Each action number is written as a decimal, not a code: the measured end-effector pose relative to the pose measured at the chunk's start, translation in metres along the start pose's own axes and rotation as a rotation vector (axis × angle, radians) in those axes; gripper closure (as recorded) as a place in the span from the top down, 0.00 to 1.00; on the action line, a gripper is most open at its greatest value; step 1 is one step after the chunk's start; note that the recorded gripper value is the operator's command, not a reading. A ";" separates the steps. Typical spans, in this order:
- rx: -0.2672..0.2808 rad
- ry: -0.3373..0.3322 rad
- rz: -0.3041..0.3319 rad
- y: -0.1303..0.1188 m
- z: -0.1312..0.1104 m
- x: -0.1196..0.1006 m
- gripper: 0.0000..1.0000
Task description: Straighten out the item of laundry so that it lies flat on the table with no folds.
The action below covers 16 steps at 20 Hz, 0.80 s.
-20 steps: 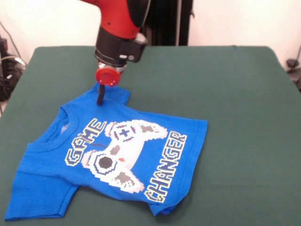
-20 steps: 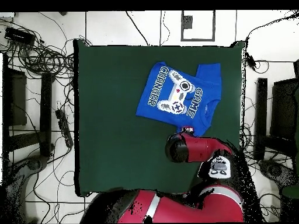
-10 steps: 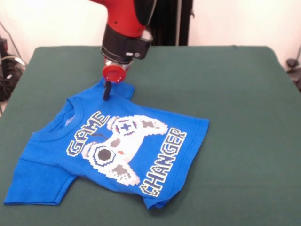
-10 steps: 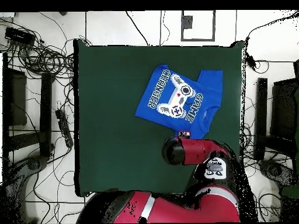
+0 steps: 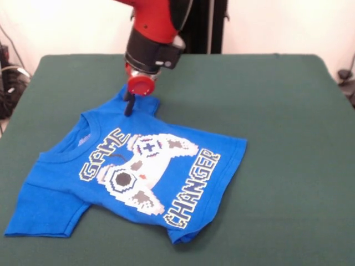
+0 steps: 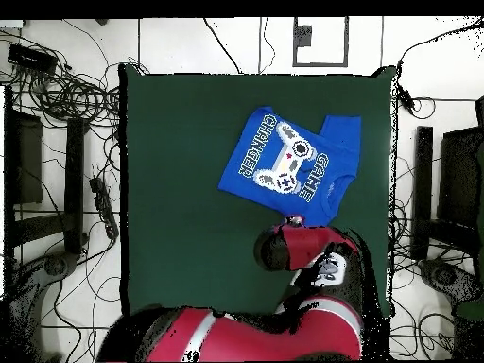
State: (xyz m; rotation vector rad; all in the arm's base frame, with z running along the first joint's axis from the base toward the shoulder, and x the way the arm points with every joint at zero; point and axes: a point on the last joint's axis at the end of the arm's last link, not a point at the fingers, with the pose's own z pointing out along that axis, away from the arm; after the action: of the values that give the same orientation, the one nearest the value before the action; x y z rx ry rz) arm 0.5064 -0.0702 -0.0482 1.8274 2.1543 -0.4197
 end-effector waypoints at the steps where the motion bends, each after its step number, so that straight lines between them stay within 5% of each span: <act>1: 0.001 -0.005 -0.008 -0.001 0.000 0.001 1.00; 5: 0.010 -0.034 -0.060 -0.008 -0.002 0.011 1.00; 16: 0.013 -0.031 -0.047 -0.008 0.000 0.006 1.00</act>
State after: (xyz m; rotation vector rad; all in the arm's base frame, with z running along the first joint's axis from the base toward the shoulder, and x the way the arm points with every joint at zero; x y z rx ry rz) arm 0.4975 -0.0661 -0.0508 1.7682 2.1826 -0.4697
